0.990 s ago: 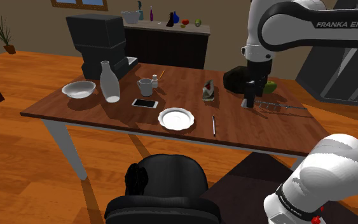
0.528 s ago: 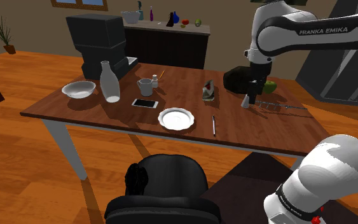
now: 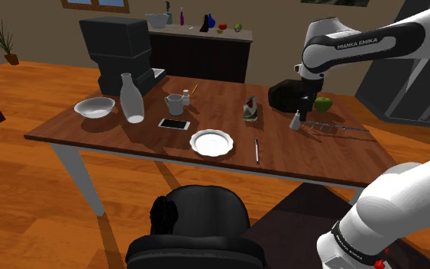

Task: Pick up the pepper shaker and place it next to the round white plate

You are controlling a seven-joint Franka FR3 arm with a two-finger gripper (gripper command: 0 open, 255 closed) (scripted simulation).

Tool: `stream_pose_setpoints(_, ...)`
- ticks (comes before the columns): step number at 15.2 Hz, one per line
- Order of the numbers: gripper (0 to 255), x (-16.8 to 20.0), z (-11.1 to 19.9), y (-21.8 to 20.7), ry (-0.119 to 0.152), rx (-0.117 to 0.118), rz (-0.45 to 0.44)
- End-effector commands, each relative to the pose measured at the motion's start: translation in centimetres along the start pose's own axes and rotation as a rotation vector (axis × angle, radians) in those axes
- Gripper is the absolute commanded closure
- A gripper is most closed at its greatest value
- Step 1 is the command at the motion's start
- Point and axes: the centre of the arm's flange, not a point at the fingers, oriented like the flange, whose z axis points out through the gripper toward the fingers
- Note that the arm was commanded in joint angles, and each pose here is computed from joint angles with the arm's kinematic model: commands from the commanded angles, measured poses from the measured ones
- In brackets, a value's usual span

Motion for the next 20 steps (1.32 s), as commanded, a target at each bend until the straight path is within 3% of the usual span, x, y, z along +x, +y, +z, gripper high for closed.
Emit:
stream_pose_setpoints(1, 0, 0.5, 0.8, 2.3, 0.008, 0.0, -0.013)
stream_pose_setpoints(18, 0, 6.6, 9.1, 22.1, 0.073, 0.008, -0.113)
stream_pose_setpoints(20, 0, 6.8, 9.9, 22.6, 0.075, 0.008, -0.115)
